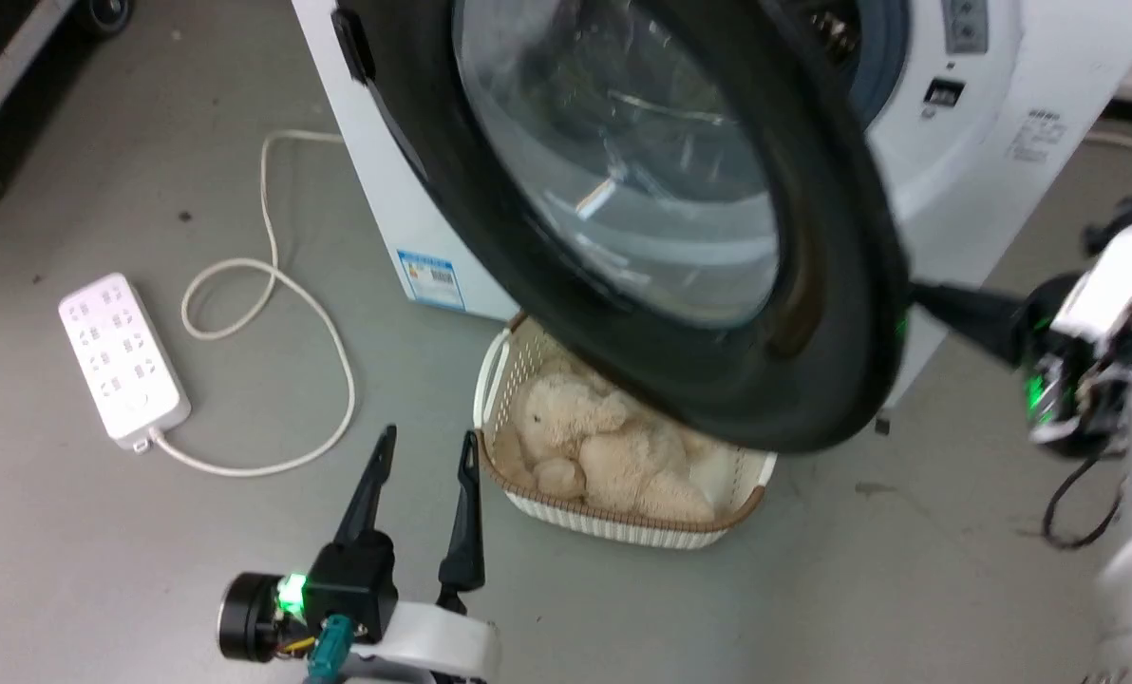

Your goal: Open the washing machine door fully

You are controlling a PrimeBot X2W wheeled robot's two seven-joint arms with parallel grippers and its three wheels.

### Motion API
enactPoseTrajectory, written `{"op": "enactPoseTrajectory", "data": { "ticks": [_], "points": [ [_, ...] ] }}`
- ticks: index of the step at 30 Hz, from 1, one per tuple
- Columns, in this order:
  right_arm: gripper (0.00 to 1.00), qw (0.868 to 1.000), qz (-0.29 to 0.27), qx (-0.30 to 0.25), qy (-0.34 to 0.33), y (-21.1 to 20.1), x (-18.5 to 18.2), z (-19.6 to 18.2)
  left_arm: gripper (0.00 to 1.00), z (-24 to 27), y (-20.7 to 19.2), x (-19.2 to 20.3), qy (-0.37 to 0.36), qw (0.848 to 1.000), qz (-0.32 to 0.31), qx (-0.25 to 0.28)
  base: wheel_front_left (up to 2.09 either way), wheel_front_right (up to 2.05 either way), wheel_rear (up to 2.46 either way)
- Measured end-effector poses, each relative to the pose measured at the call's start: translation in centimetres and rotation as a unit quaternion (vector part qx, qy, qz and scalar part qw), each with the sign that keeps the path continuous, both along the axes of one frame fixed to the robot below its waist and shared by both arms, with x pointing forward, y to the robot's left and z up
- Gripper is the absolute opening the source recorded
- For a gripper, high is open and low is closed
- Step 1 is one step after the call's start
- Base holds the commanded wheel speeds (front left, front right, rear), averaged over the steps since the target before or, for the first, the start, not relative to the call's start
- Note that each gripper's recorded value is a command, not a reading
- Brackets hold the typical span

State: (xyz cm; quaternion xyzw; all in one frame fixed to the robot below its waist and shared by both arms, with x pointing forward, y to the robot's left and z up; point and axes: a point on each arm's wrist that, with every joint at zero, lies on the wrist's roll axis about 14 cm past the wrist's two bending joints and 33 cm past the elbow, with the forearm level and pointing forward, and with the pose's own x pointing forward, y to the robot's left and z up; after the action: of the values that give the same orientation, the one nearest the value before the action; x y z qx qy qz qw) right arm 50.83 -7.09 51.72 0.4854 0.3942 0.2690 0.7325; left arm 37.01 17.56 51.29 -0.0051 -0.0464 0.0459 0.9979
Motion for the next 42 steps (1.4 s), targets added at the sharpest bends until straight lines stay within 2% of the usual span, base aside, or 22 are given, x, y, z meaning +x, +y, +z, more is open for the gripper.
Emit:
{"op": "enactPoseTrajectory", "data": {
  "ticks": [8,19,23,25,26,28,31,33,35,37,38,40,42],
  "points": [
    [0.0,0.996,0.081,0.036,0.005,5.0,-5.3,-0.5,1.0,-0.6,-0.5,-1.8,0.009,1.0,-0.01,-0.017,0.0,0.0,0.0],
    [0.0,0.979,0.191,0.075,0.009,13.0,-13.1,-1.3,1.0,-1.5,0.4,-3.8,0.024,0.999,-0.002,-0.028,0.0,0.0,0.0],
    [0.0,0.976,0.203,0.084,0.008,14.7,-14.8,-1.4,1.0,-1.4,1.0,-4.2,0.022,0.999,0.008,-0.033,0.0,0.0,0.0],
    [0.0,0.978,0.192,0.084,0.002,14.9,-14.8,-1.4,1.0,-1.3,1.3,-4.4,0.019,0.999,0.013,-0.034,0.0,0.0,0.0],
    [0.37,0.98,0.18,0.085,-0.001,14.8,-14.6,-1.3,1.0,-1.2,1.5,-4.5,0.018,0.999,0.016,-0.035,0.0,0.0,0.0],
    [1.0,0.984,0.16,0.084,-0.009,14.4,-14.0,-1.1,1.0,-1.0,1.8,-4.4,0.015,0.999,0.02,-0.035,0.0,0.0,0.0],
    [1.0,0.99,0.119,0.066,-0.041,13.0,-12.7,-0.6,1.0,-0.6,2.0,-4.3,0.01,0.999,0.02,-0.035,0.0,0.0,0.0],
    [1.0,0.993,0.073,0.047,-0.079,11.1,-11.3,0.1,1.0,-0.4,2.1,-4.2,0.006,0.999,0.019,-0.036,0.0,0.0,0.0],
    [1.0,0.99,0.018,0.011,-0.137,8.4,-9.9,1.1,1.0,0.0,2.4,-4.1,0.001,0.999,0.02,-0.035,0.0,0.0,0.0],
    [1.0,0.975,-0.039,-0.035,-0.216,5.5,-8.7,3.0,1.0,0.4,2.4,-3.9,-0.006,0.999,0.016,-0.036,0.0,0.0,0.0],
    [1.0,0.962,-0.067,-0.061,-0.258,4.0,-8.3,4.0,1.0,0.6,2.2,-3.8,-0.01,0.999,0.013,-0.036,0.0,0.0,0.0],
    [1.0,0.923,-0.112,-0.128,-0.345,1.0,-7.9,5.7,1.0,1.1,1.9,-3.6,-0.017,0.999,0.003,-0.039,0.0,0.0,0.0],
    [1.0,0.877,-0.151,-0.194,-0.413,-2.1,-8.0,6.7,1.0,1.4,1.6,-3.5,-0.022,0.999,-0.004,-0.04,0.0,0.0,0.0]
  ]
}}
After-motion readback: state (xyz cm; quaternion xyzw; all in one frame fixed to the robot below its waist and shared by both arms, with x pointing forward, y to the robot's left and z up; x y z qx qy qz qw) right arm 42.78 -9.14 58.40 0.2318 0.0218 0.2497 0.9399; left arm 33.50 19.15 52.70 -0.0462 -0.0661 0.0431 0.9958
